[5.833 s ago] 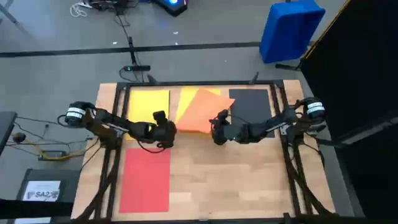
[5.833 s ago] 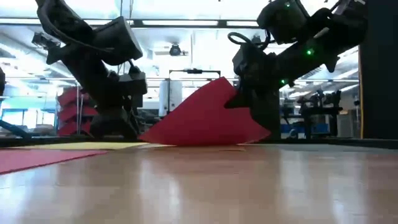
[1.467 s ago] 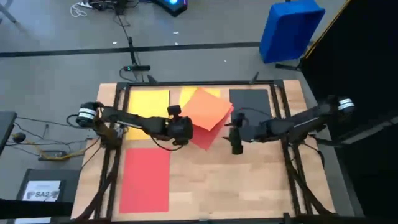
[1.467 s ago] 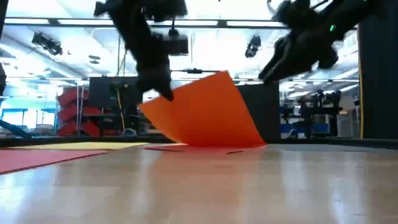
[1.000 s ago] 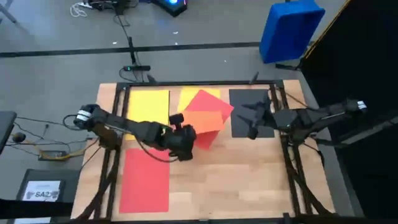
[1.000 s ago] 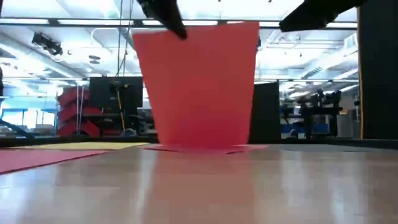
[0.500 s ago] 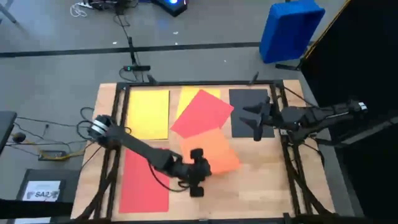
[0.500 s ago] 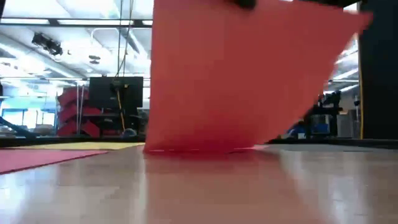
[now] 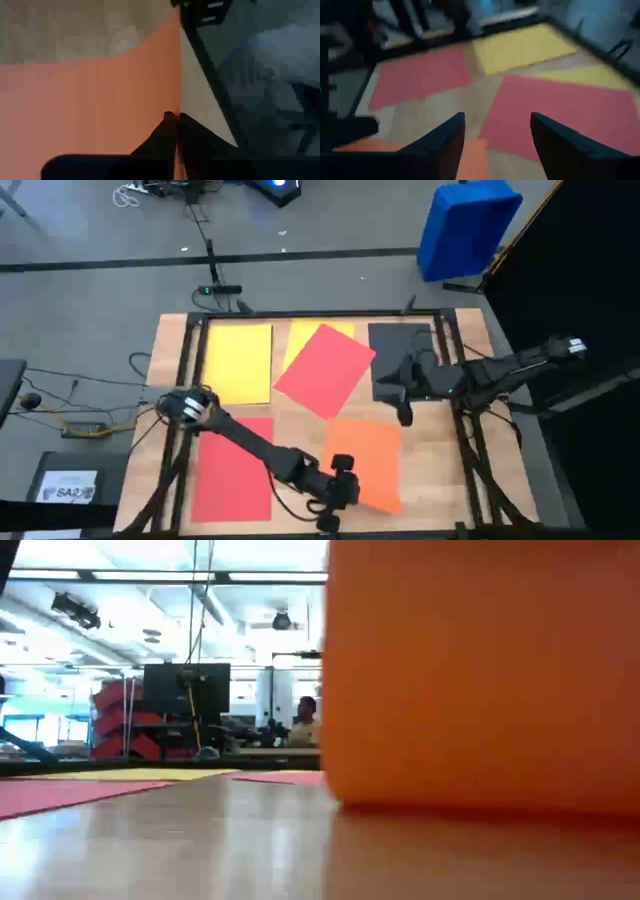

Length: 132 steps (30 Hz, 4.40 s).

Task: Organize paper
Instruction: Put the orange paper to the bottom right of the table, then put the red paper to the bottom center of the table

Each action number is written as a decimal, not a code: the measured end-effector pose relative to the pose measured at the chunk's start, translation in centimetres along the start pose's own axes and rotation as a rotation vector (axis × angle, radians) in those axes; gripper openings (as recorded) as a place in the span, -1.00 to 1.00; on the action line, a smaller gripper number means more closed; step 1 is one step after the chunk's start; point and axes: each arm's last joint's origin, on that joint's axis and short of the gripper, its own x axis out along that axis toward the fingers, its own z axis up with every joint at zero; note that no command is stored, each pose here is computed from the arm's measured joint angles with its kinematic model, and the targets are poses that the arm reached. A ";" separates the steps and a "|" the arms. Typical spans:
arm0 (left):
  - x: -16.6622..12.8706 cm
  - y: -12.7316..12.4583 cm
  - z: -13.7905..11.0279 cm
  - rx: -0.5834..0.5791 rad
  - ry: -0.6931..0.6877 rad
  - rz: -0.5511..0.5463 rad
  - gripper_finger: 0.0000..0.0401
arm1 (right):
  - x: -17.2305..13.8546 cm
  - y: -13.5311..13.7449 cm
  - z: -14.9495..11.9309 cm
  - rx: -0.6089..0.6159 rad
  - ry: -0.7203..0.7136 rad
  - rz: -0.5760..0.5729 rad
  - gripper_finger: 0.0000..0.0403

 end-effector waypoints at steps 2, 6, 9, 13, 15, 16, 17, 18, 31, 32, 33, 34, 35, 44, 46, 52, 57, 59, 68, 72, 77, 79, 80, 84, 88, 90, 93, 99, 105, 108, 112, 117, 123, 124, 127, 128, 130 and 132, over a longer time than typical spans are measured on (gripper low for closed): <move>0.5 0.8 0.2 -0.017 -0.018 0.015 -1.00 | 0.7 0.7 -0.8 -0.007 0.066 0.019 -0.05; 1.2 1.8 0.5 -0.042 -0.056 0.014 -1.00 | 1.4 1.6 -2.5 -0.002 0.197 0.026 -0.08; 1.2 1.8 0.9 -0.049 -0.098 -0.002 -1.00 | 1.6 2.0 -3.8 0.012 0.292 0.003 -0.09; 1.2 1.7 1.3 -0.050 -0.148 -0.011 -0.98 | 2.3 2.4 -5.3 0.034 0.408 -0.028 -0.09; 1.2 1.7 1.4 -0.051 -0.156 -0.013 -0.93 | 2.9 2.6 -6.0 0.027 0.455 -0.039 -0.09; 1.2 1.7 1.4 -0.051 -0.157 -0.013 -0.89 | 3.2 2.8 -6.3 0.022 0.475 -0.038 -0.09; 1.2 1.7 1.4 -0.052 -0.155 -0.012 -0.85 | 3.6 2.9 -6.7 0.016 0.495 -0.039 -0.09; 1.2 1.8 1.4 -0.055 -0.155 -0.012 -0.80 | 3.9 3.0 -7.0 0.011 0.519 -0.040 -0.09; 1.1 1.9 1.0 -0.101 -0.094 -0.014 -0.32 | 7.8 3.7 -10.9 0.022 0.715 -0.065 -0.07; 1.0 1.9 0.9 -0.101 -0.083 -0.014 -0.32 | 8.0 3.8 -11.1 0.026 0.725 -0.058 -0.07; 1.0 1.9 0.8 -0.101 -0.071 -0.015 -0.32 | 8.1 4.0 -11.2 0.028 0.735 -0.049 -0.07; 1.0 1.9 0.7 -0.099 -0.060 -0.016 -0.32 | 8.1 4.1 -11.4 0.026 0.748 -0.040 -0.07; 1.0 1.8 0.6 -0.097 -0.051 -0.017 -0.32 | 8.1 4.2 -11.6 0.022 0.760 -0.031 -0.07; 0.9 1.3 0.0 -0.084 0.003 -0.016 -0.31 | 6.1 5.5 -12.2 0.020 0.867 0.050 -0.06; 0.9 1.3 -0.1 -0.084 0.004 -0.016 -0.31 | 5.4 5.5 -12.4 0.026 0.904 0.032 -0.06; 0.9 1.2 -0.1 -0.083 0.006 -0.016 -0.31 | 4.4 5.7 -13.0 0.028 0.972 0.002 -0.06; 0.9 1.2 -0.1 -0.083 0.005 -0.017 -0.31 | 4.3 5.8 -13.0 0.027 0.971 0.001 -0.06; 0.9 1.2 -0.1 -0.083 0.005 -0.016 -0.31 | 4.3 5.8 -13.0 0.027 0.970 0.000 -0.06; 0.9 1.2 -0.1 -0.082 0.008 -0.016 -0.31 | 3.6 5.6 -12.3 0.042 0.924 0.002 -0.06; 0.9 1.2 -0.2 -0.081 0.021 -0.013 -0.31 | 3.2 5.5 -11.7 0.048 0.892 0.007 -0.06; 0.5 1.4 -0.5 -0.056 0.069 0.021 -0.31 | 2.7 5.5 -11.1 0.060 0.851 0.023 -0.06; -0.4 1.7 -0.6 -0.028 0.108 0.073 -0.31 | 2.6 5.4 -10.8 0.066 0.833 0.028 -0.06; -1.1 1.9 -0.4 -0.011 0.128 0.113 -0.31 | 2.6 5.4 -10.6 0.067 0.823 0.030 -0.06; -4.0 3.2 -0.1 0.050 0.205 0.286 -0.31 | 2.4 5.2 -9.9 0.042 0.750 0.029 -0.06; -5.7 5.7 -0.3 0.067 0.246 0.358 -0.31 | 2.7 4.7 -8.7 0.009 0.624 0.009 -0.06; -6.1 7.5 -1.2 0.050 0.268 0.371 -0.31 | 3.1 4.3 -8.0 -0.006 0.561 0.001 -0.06; -6.5 10.5 -3.2 0.001 0.288 0.370 -0.31 | 3.9 3.7 -7.1 -0.027 0.480 -0.013 -0.06; -8.0 14.3 -6.6 -0.101 0.253 0.348 -0.31 | 5.4 1.4 -5.3 -0.078 0.397 -0.067 -0.06; -8.8 16.9 -9.0 -0.140 0.296 0.406 -0.31 | 7.4 -1.8 -4.0 -0.218 0.336 -0.181 -0.06; -8.7 18.7 -10.2 -0.162 0.297 0.394 -0.31 | 8.7 -2.6 -3.5 -0.378 0.296 -0.205 -0.06; -8.7 21.4 -11.5 -0.220 0.242 0.346 -0.32 | 10.6 -3.3 -3.4 -0.529 0.256 -0.216 -0.03; -9.4 24.1 -12.2 -0.282 0.220 0.358 -0.34 | 12.8 -4.2 -4.4 -0.574 0.286 -0.209 0.09; -10.1 26.2 -12.8 -0.374 0.210 0.358 -0.35 | 14.8 -4.6 -6.4 -0.640 0.351 -0.188 0.26; -10.2 26.3 -12.9 -0.391 0.222 0.360 -0.35 | 15.0 -4.6 -6.5 -0.645 0.358 -0.187 0.28; -10.4 26.6 -13.2 -0.432 0.238 0.370 -0.35 | 15.2 -4.6 -6.8 -0.643 0.363 -0.187 0.32; -10.4 26.6 -13.3 -0.439 0.242 0.376 -0.35 | 15.2 -4.6 -6.8 -0.634 0.363 -0.187 0.33; -10.5 26.7 -13.4 -0.444 0.248 0.402 -0.35 | 15.1 -4.6 -6.8 -0.608 0.362 -0.177 0.33; -10.5 26.8 -13.5 -0.457 0.264 0.455 -0.35 | 15.1 -4.4 -6.6 -0.597 0.350 -0.154 0.33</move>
